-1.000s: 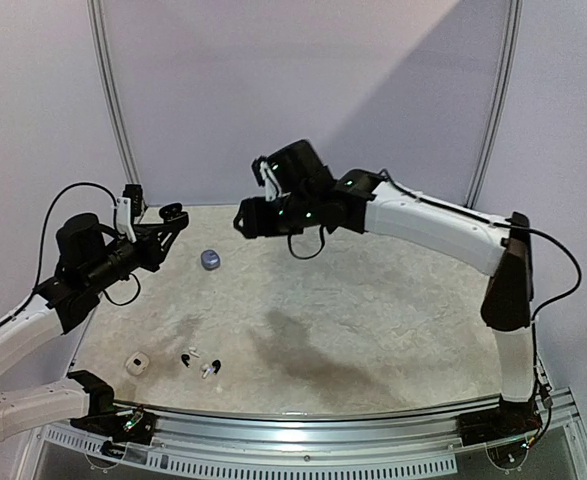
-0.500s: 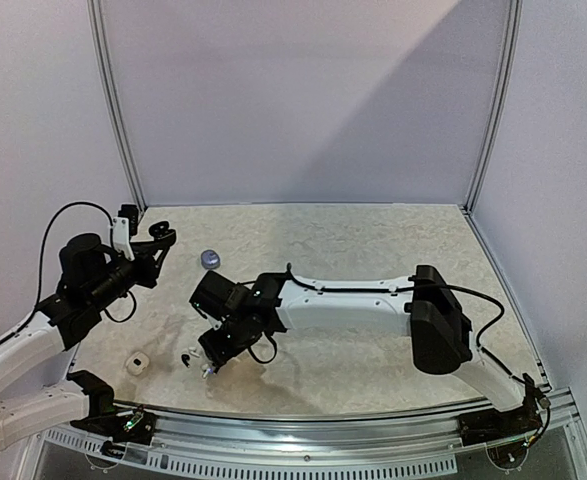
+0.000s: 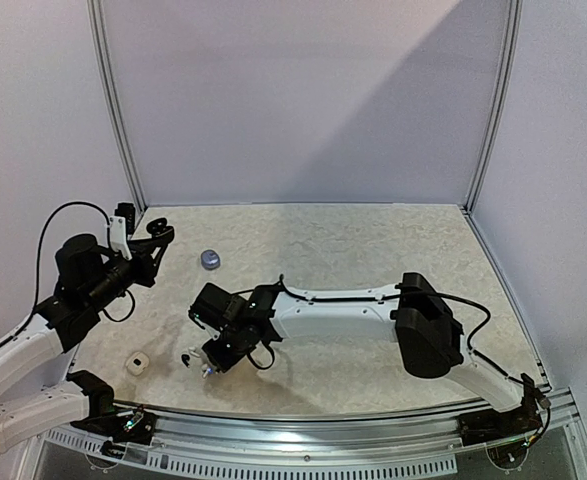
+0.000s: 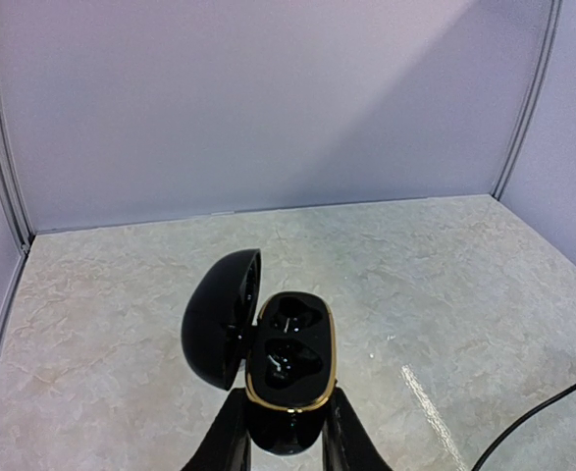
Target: Insert the wireless bluetooth earbuds into the charging case
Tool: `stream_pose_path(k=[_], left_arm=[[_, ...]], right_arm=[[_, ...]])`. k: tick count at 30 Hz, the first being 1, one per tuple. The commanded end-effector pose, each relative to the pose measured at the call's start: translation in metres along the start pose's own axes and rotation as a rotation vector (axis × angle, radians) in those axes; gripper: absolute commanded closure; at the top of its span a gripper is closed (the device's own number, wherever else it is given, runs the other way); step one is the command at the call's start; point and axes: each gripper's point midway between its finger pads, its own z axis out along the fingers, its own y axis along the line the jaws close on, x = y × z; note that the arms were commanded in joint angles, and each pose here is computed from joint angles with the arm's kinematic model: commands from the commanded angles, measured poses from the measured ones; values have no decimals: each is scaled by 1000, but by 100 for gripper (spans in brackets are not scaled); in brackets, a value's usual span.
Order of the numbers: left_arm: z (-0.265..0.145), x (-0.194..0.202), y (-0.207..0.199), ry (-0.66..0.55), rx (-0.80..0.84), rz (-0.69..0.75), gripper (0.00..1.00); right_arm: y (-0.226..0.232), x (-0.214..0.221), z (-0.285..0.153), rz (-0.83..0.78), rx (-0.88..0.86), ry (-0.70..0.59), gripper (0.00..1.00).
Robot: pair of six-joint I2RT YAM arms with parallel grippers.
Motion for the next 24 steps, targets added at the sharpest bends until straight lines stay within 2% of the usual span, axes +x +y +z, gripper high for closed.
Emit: stream_pose_path(k=[1, 7, 14, 20, 24], left_arm=[[0, 2, -1, -9, 7, 15, 100], [0, 3, -4, -4, 26, 22, 100], [1, 5, -4, 0, 27, 23, 100], [1, 5, -5, 0, 31, 28, 100], [2, 6, -6, 4, 33, 29, 100]], right_arm=[[5, 2, 11, -28, -14, -2, 62], [7, 18, 11, -64, -2, 52, 66], [9, 38, 4, -154, 19, 130, 62], [-8, 52, 1, -208, 97, 186, 64], [-16, 61, 0, -228, 116, 209, 71]])
